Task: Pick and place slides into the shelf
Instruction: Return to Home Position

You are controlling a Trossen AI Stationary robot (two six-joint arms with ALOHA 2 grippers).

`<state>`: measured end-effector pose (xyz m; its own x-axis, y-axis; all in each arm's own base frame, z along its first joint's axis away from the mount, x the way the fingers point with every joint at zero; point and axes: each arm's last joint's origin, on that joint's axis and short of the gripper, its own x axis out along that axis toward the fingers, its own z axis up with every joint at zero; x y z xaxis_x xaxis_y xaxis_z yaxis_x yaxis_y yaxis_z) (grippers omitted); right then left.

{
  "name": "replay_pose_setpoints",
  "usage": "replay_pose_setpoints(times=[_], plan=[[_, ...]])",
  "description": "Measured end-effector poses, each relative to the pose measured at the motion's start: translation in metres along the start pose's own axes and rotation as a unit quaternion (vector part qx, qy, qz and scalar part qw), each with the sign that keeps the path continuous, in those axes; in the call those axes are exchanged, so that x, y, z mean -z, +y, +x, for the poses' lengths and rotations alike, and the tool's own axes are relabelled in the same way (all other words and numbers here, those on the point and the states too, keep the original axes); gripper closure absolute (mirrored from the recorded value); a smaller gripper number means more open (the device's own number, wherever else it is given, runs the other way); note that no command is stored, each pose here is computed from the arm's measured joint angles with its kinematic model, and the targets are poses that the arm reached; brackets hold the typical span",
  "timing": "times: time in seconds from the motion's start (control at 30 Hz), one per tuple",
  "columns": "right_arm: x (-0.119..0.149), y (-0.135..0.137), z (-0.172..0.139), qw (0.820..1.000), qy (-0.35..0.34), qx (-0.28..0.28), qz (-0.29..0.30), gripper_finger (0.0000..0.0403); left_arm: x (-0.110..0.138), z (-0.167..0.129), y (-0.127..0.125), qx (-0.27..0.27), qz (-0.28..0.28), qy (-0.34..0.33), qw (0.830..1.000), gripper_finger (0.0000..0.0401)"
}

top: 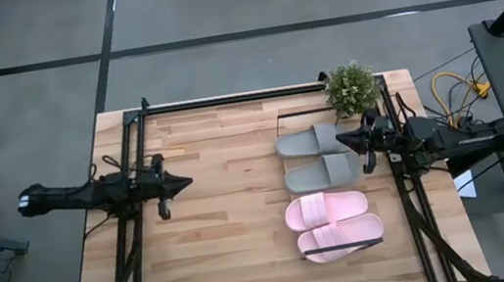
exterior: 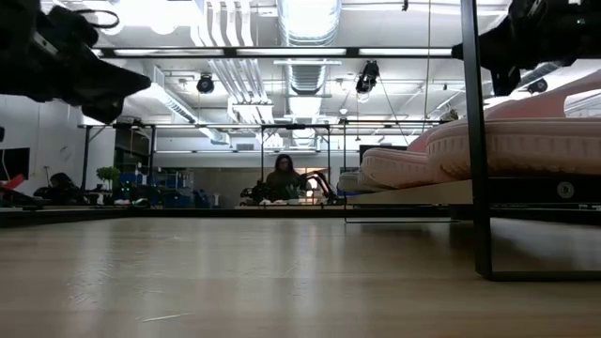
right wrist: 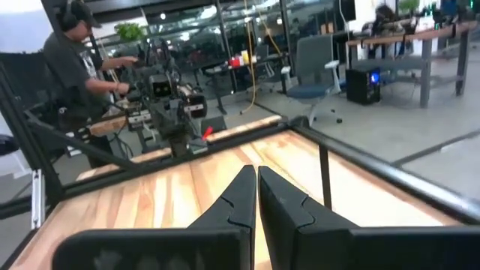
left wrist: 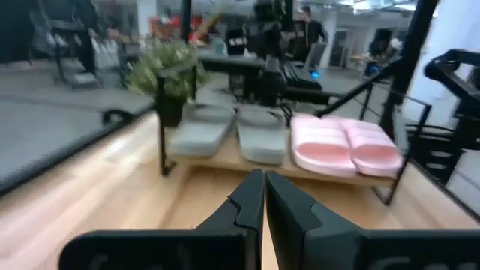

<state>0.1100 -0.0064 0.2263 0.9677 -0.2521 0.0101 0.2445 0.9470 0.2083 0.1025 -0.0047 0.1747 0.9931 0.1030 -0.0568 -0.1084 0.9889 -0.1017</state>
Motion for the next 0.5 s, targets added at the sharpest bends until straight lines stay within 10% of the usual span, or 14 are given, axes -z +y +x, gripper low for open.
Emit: replay_pose_setpoints(times=[0.5], plan=[[-0.0030,0.0049,0.0082,0.997,-0.008,-0.035,-0.066,0.0394,0.0042,-0.0045,-0.0003,-0.020,0.001,-0.031,0.999,0.0401]])
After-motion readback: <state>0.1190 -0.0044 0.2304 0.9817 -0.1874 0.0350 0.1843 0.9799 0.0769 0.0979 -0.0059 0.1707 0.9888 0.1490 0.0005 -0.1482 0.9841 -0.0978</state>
